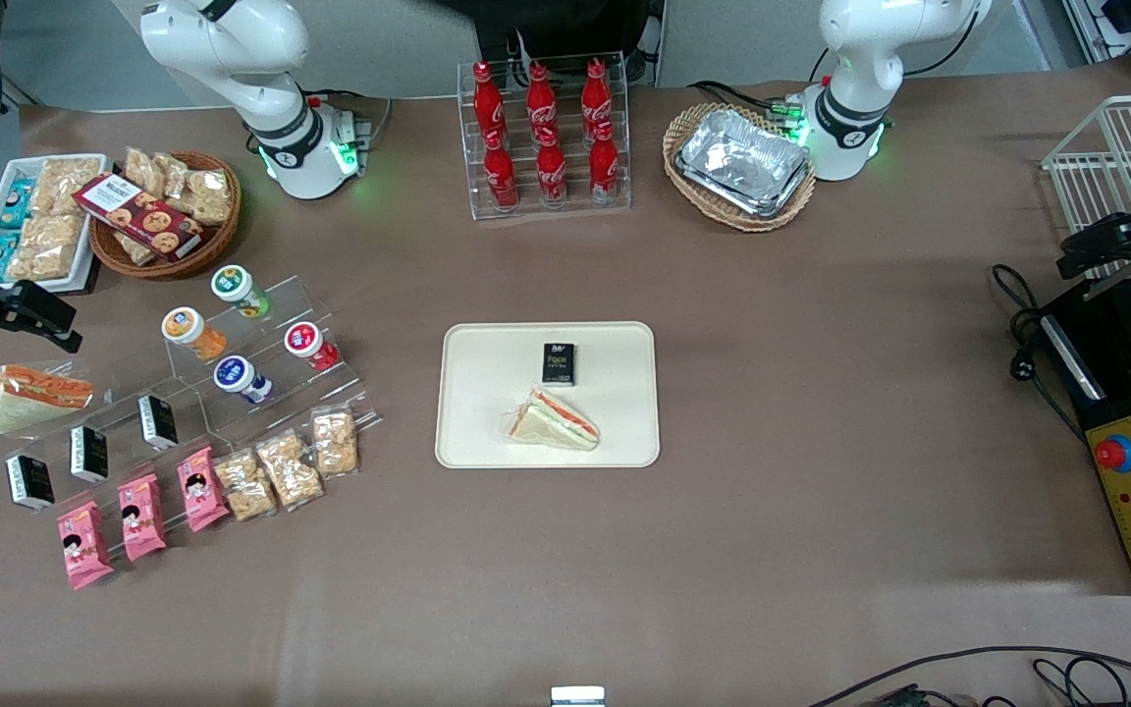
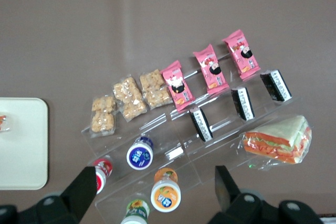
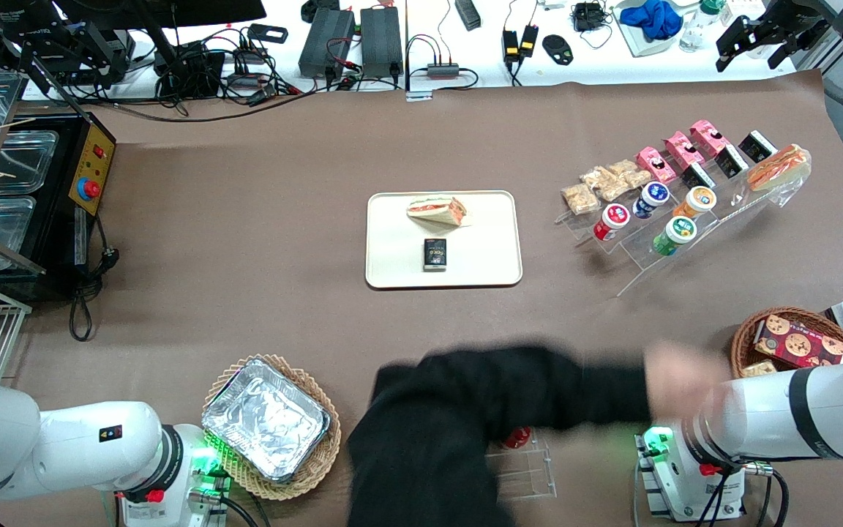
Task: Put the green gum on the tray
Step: 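Move the right gripper over the rack toward the green-capped bottle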
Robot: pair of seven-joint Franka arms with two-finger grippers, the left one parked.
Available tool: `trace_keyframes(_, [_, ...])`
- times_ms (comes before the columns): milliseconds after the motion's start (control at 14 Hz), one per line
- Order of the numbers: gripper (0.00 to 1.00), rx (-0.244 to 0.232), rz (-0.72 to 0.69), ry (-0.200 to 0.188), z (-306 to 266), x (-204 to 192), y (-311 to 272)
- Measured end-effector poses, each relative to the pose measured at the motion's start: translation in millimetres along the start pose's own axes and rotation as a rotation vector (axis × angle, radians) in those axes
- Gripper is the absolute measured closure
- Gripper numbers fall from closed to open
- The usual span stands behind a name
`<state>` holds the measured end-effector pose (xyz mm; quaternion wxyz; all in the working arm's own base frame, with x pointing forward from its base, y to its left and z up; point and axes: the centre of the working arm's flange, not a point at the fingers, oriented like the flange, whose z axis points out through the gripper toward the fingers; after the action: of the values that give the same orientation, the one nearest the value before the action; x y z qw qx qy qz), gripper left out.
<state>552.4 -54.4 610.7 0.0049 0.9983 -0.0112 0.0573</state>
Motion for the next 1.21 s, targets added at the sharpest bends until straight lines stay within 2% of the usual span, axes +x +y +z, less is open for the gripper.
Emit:
trace_keyframes(214, [0.0,0.002,0.005,-0.03,5.3,-1.8,0.8])
trace_keyframes(500, [0.0,0.002,0.015,-0.044,8.7,-2.0,1.3])
trace_keyframes(714, [0.0,0.006,0.015,-0.08,8.7,-14.1,-1.6])
trace_keyframes(929, [0.0,0.011,0.03,-0.092,4.7,-55.6,-10.3])
trace_keyframes(1214, [0.0,0.025,0.053,-0.081,1.5,-149.1,-55.1])
